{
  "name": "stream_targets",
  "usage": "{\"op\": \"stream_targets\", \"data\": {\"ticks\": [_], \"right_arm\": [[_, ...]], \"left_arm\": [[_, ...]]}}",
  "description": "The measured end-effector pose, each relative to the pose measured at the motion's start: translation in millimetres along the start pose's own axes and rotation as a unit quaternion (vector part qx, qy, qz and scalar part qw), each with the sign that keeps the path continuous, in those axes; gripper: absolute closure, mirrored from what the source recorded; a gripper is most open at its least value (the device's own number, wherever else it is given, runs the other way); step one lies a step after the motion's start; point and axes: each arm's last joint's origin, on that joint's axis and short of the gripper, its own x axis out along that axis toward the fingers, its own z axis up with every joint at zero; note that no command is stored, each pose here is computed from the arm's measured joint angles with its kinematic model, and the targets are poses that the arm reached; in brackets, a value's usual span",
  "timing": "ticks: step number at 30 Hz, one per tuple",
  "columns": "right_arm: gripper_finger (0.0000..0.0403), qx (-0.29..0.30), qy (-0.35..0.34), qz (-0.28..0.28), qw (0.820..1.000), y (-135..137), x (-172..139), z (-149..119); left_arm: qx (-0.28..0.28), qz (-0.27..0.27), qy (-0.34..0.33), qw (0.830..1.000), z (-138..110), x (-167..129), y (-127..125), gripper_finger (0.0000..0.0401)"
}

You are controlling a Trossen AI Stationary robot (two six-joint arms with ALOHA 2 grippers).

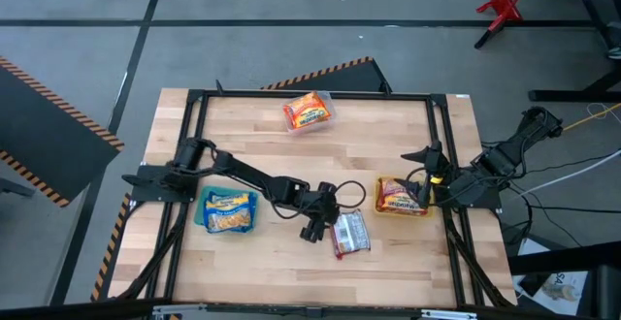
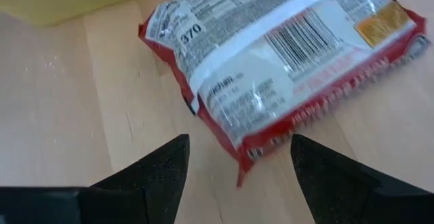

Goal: Sort Maruchan noodles
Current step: Put the red noodle pack into the yellow bin

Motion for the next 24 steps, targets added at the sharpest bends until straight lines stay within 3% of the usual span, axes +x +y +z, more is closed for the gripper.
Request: {"op": "stream_targets", "data": {"ticks": [12, 24], "right_arm": [[0.0063, -0.001, 0.001, -0.001, 1.000, -0.3, 0.0, -0.2], [0.0063, -0.004, 0.003, -0.004, 1.000, -0.8, 0.0, -0.9]], "left_arm": [[-0.014, 0.017, -0.007, 1.000, -2.3, 10.6, -0.1, 0.0162], [-0.041, 0.025, -0.008, 0.999, -6.5, 18.7, 5.9, 0.0248]]}}
